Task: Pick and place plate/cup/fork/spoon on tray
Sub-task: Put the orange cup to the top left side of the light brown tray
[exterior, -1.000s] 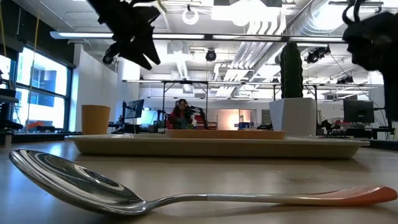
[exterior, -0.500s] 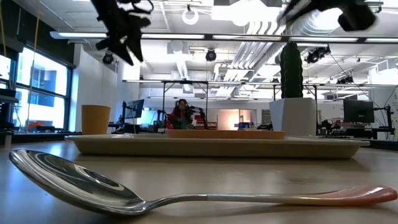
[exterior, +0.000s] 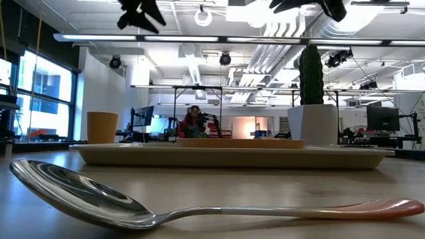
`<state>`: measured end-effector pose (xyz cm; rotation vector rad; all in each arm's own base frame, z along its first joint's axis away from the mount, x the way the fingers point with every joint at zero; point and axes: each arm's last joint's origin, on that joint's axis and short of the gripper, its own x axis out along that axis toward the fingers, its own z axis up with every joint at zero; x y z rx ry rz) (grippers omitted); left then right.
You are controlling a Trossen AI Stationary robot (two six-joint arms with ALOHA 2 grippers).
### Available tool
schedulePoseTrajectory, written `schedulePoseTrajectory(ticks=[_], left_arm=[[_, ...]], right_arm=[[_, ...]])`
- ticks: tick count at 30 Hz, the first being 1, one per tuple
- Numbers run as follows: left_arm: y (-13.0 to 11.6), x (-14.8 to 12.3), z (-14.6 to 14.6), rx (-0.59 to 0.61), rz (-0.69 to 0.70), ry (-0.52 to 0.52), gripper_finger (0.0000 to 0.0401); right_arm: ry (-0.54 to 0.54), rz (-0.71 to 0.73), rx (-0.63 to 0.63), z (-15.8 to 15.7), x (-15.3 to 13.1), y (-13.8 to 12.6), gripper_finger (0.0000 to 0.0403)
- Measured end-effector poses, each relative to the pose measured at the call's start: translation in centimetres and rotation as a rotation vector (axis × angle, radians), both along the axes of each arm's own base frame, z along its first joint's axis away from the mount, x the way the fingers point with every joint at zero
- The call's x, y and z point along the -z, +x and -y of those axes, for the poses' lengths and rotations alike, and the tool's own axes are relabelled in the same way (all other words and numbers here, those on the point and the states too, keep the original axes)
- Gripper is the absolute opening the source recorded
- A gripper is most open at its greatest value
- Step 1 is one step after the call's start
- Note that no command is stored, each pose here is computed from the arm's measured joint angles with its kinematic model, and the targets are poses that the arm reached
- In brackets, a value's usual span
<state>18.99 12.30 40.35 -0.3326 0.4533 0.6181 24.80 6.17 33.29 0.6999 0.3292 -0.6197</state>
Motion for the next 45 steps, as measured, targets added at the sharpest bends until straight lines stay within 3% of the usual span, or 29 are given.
schedulePoseTrajectory(ticks=[4, 7, 16, 22, 26, 28, 34, 40, 45], left_arm=[[0.2, -1.8, 0.3, 0.164, 0.136, 0.125, 0.0175], [0.0, -2.1, 0.6, 0.186, 0.232, 0.146, 0.0175], [-1.6, 4.4, 1.5, 0.105, 0.297, 0.07, 0.0175], [-3.0, 3.6, 2.3, 0.108, 0.381, 0.173, 0.0174], [-3.7, 3.0, 2.3, 0.013, 0.347, 0.325, 0.0174], [-3.8, 2.9, 2.1, -0.041, 0.339, 0.353, 0.0174], [-2.6, 4.3, 1.5, -0.053, 0.301, 0.216, 0.0174], [-1.7, 6.8, 0.9, -0.087, 0.169, 0.05, 0.0174], [-3.3, 6.6, 0.6, -0.215, 0.156, -0.02, 0.0174]], right_arm=[[-0.037, -0.029, -0.227, 2.0, -0.9, 0.5, 0.0052], [-0.083, 0.02, -0.39, 3.3, -1.8, 0.9, 0.0053], [-0.206, 0.149, -0.648, 6.6, -3.1, 1.9, 0.0042], [-0.151, 0.174, -0.671, 8.2, -0.1, 2.0, 0.0005], [-0.089, 0.301, -0.668, 8.5, 2.2, 1.6, 0.0005], [-0.055, 0.395, -0.667, 8.3, 3.1, 1.1, 0.0002], [-0.001, 0.649, -0.664, 7.0, 4.1, -0.5, 0.0002], [0.008, 0.611, -0.559, 7.1, 5.1, -2.8, 0.0002], [-0.012, 0.604, -0.475, 8.0, 4.5, -5.3, 0.0007]])
